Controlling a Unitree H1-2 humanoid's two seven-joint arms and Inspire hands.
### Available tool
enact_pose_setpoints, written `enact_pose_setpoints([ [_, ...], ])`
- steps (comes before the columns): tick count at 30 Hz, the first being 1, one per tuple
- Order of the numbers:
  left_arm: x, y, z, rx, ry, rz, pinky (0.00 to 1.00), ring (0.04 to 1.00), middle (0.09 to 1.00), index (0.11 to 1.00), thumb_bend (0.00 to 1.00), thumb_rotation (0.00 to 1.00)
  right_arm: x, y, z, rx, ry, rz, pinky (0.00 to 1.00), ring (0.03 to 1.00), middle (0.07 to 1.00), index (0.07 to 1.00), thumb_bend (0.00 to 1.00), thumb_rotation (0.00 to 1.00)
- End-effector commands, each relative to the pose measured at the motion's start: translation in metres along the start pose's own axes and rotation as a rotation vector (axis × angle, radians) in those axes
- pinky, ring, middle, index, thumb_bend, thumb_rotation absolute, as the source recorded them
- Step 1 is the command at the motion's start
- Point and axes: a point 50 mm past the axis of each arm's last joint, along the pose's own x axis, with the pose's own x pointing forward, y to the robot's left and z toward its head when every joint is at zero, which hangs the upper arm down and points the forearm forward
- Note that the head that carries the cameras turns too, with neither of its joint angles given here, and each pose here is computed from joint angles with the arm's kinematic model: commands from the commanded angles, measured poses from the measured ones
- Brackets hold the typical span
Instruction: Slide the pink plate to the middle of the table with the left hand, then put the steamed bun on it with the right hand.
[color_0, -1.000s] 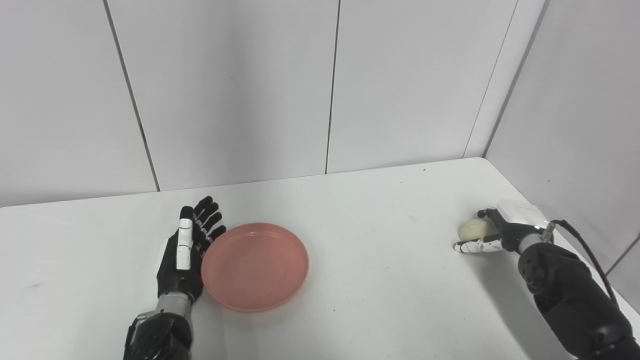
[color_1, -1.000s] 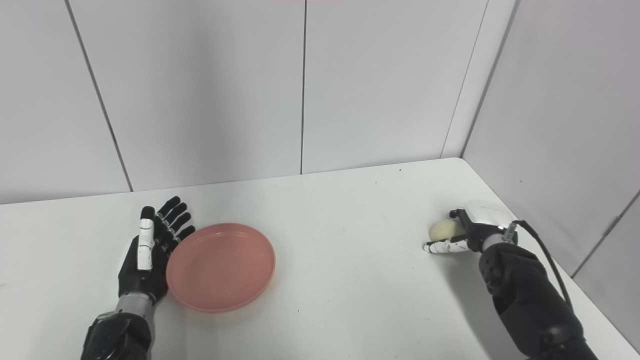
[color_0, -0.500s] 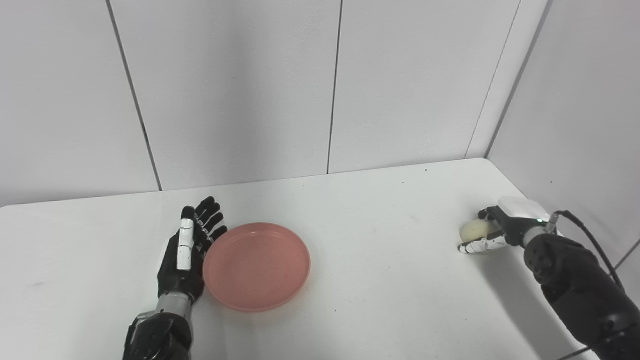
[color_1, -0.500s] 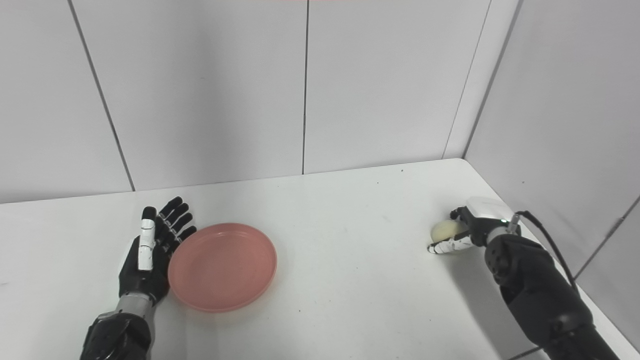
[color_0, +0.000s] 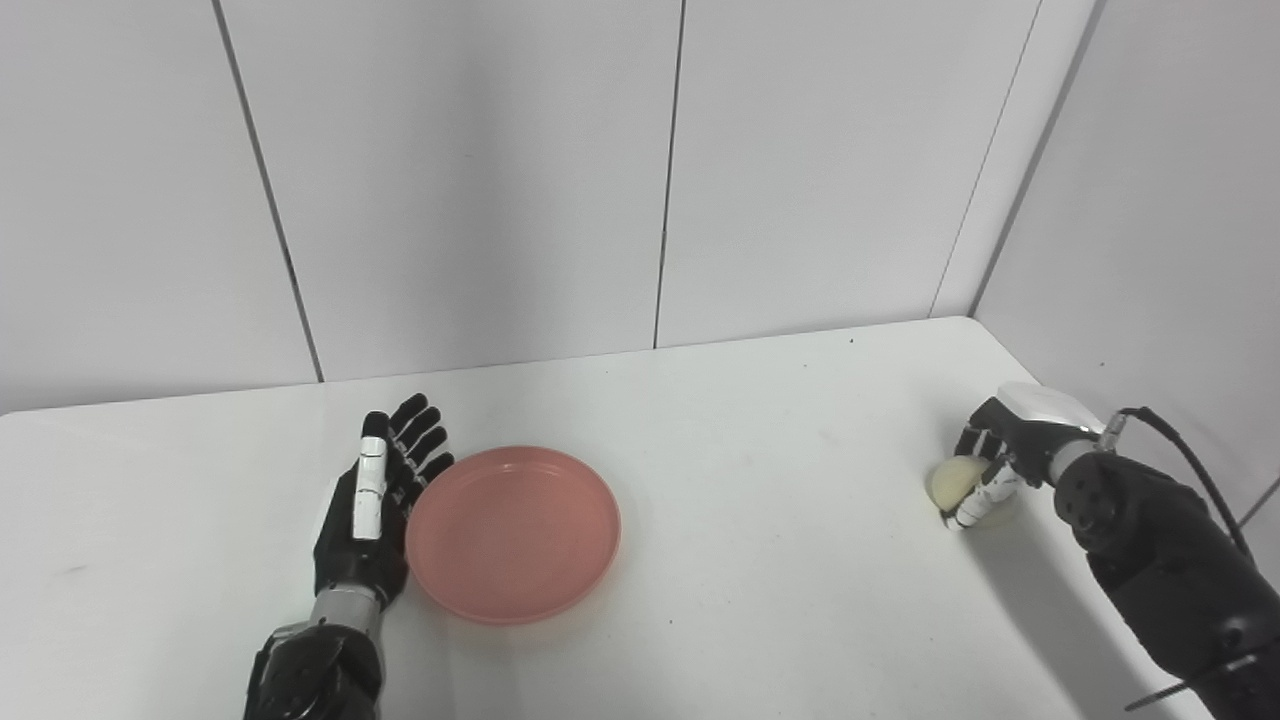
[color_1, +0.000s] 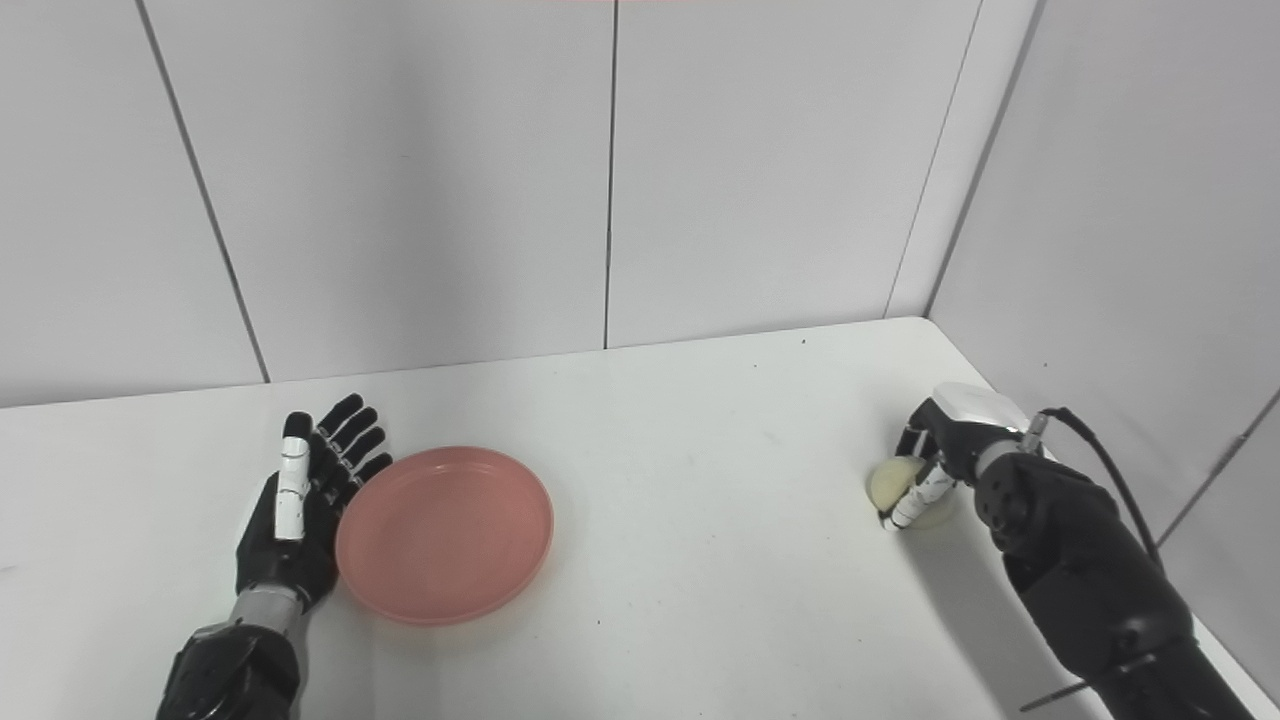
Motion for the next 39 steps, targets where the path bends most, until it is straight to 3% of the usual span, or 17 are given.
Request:
enact_pose_setpoints([
  [1, -0.011, 0.005, -0.021, -0.031, 0.111, 0.026, 0.84, 0.873, 0.872, 0.821, 0.82, 0.87, -0.002, -0.019, -0.004, -0.016, 0.009, -0.046, 0.35, 0.444, 0.517, 0.476, 0.52, 0.00],
  [9, -0.011, 0.005, -0.023, -0.028, 0.119, 0.033, 0.84, 0.860, 0.868, 0.817, 0.82, 0.88, -0.008, -0.027, 0.006, -0.003, -0.063, -0.096, 0.32, 0.432, 0.509, 0.485, 0.52, 0.00],
  [19, -0.009, -0.003, -0.028, -0.026, 0.115, 0.028, 0.81, 0.854, 0.863, 0.793, 0.83, 0.87, -0.042, -0.063, 0.049, 0.038, -0.302, -0.272, 0.31, 0.413, 0.501, 0.499, 0.52, 0.00],
  [21, -0.008, -0.006, -0.030, -0.024, 0.115, 0.022, 0.80, 0.854, 0.866, 0.796, 0.83, 0.87, -0.049, -0.068, 0.058, 0.048, -0.347, -0.296, 0.36, 0.434, 0.515, 0.479, 0.52, 0.00],
  [31, -0.005, -0.020, -0.039, -0.039, 0.121, 0.013, 0.82, 0.867, 0.878, 0.800, 0.83, 0.88, -0.091, -0.084, 0.141, 0.067, -0.604, -0.367, 0.26, 0.376, 0.505, 0.528, 0.51, 0.00],
  [39, -0.005, -0.030, -0.046, -0.036, 0.123, 0.016, 0.79, 0.860, 0.863, 0.798, 0.81, 0.90, -0.088, -0.075, 0.195, 0.139, -0.763, -0.341, 0.29, 0.388, 0.511, 0.523, 0.51, 0.00],
])
